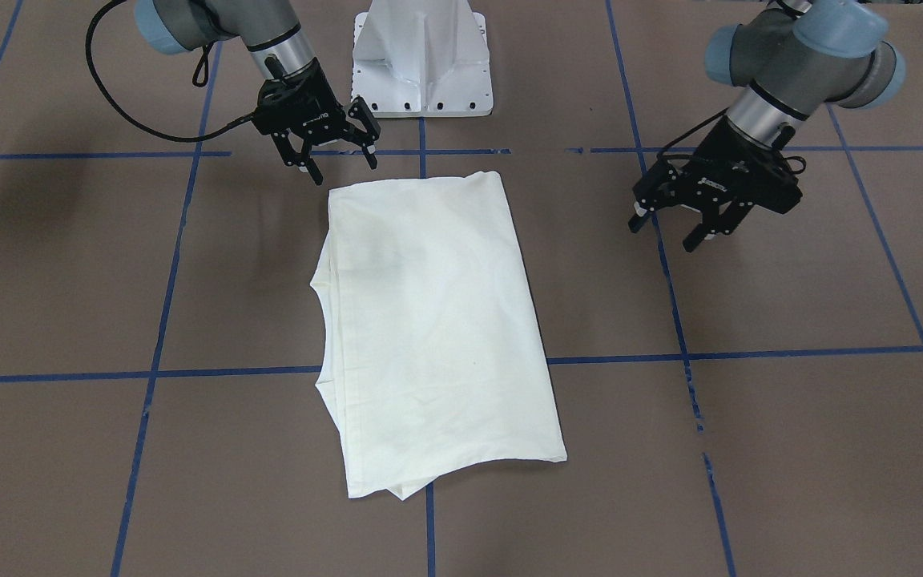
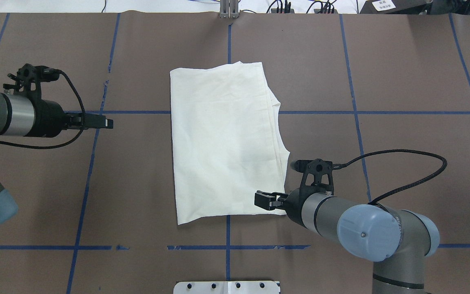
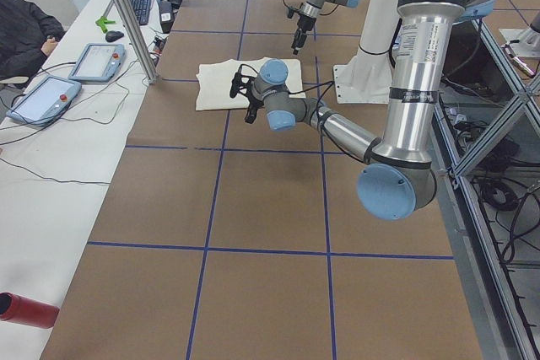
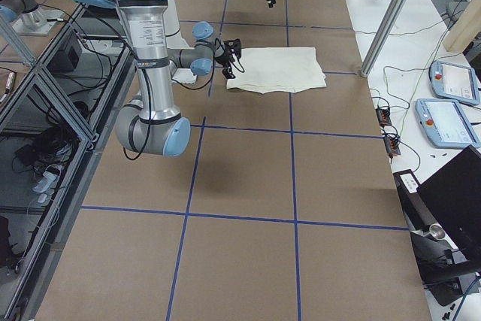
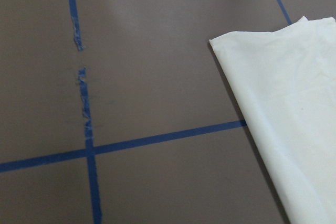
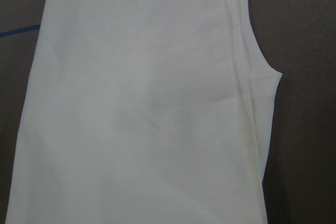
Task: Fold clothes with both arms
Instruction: 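Move both grippers to the shirt's corners nearest the robot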
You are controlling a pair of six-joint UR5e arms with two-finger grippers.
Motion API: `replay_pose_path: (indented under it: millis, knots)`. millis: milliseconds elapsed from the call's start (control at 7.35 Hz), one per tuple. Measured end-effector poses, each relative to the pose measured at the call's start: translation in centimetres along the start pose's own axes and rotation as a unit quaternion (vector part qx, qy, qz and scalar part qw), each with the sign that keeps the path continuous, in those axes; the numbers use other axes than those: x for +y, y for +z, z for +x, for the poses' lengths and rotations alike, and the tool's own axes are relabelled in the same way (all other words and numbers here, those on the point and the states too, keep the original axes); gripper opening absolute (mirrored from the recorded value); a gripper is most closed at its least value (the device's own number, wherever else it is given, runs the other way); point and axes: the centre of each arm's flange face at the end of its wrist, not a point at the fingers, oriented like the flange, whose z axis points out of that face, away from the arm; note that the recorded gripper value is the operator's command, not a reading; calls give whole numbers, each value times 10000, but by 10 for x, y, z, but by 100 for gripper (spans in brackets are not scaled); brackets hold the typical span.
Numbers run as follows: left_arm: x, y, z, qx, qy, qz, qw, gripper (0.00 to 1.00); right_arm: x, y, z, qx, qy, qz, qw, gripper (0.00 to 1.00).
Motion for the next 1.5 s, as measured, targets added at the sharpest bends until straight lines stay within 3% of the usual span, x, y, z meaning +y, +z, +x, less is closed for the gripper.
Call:
replay_pose_path:
  millis: [136, 272, 408, 680, 953, 1497]
  knots:
    - [31, 12, 27, 96, -541, 32, 9985, 97, -10, -6, 6, -55, 236, 60, 9997, 100]
    - [64, 28, 47, 132, -1089, 68, 9939, 81, -19, -9, 9, -70, 463, 130, 9988, 100]
    - [100, 45, 65, 150, -1699, 115, 9853, 74, -27, -11, 11, -72, 637, 192, 9978, 100]
    - [168, 75, 100, 200, -2639, 158, 9642, 74, -33, -12, 13, -69, 768, 244, 9967, 100]
    - [212, 105, 128, 112, -3019, 115, 9532, 74, -33, -11, 14, -59, 818, 261, 9963, 100]
    - [233, 126, 139, -206, -2988, 92, 9540, 74, -34, -11, 15, -52, 830, 279, 9961, 100]
